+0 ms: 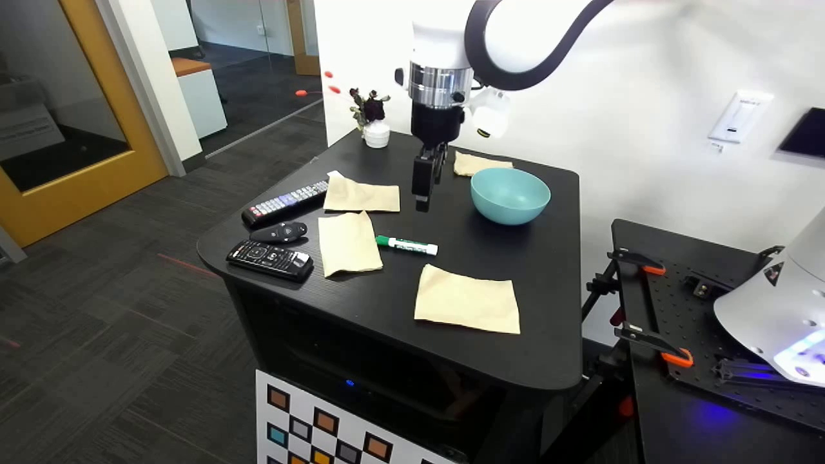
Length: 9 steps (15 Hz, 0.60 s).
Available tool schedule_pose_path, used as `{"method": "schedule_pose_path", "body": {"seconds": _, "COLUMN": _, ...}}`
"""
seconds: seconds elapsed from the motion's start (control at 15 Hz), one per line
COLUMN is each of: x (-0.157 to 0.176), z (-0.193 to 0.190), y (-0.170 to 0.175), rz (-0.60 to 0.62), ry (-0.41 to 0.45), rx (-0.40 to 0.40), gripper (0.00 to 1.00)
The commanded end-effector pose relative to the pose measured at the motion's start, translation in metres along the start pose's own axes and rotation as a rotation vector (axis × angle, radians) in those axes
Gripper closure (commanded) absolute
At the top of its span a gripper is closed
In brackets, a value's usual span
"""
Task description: Put the green marker in the bowl
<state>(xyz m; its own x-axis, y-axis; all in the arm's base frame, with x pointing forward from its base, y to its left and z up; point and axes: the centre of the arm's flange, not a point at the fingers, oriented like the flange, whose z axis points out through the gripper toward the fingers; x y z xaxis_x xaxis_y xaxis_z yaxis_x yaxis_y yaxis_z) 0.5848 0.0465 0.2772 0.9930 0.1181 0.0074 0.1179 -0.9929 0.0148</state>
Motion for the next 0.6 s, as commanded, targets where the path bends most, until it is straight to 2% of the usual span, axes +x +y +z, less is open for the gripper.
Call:
{"method": "schedule_pose_path", "body": {"seconds": 0.0, "x": 0.03, "z": 0.024, "y": -0.004, "rz": 0.016, "ry": 0.013, "rx": -0.008, "gripper": 0.0}}
{"method": "schedule_pose_path", "body": {"seconds": 0.53, "x": 0.052, "z": 0.07, "y": -0.011, "rz": 0.024, "ry": -0.023, "rx": -0.04, "gripper": 0.0}}
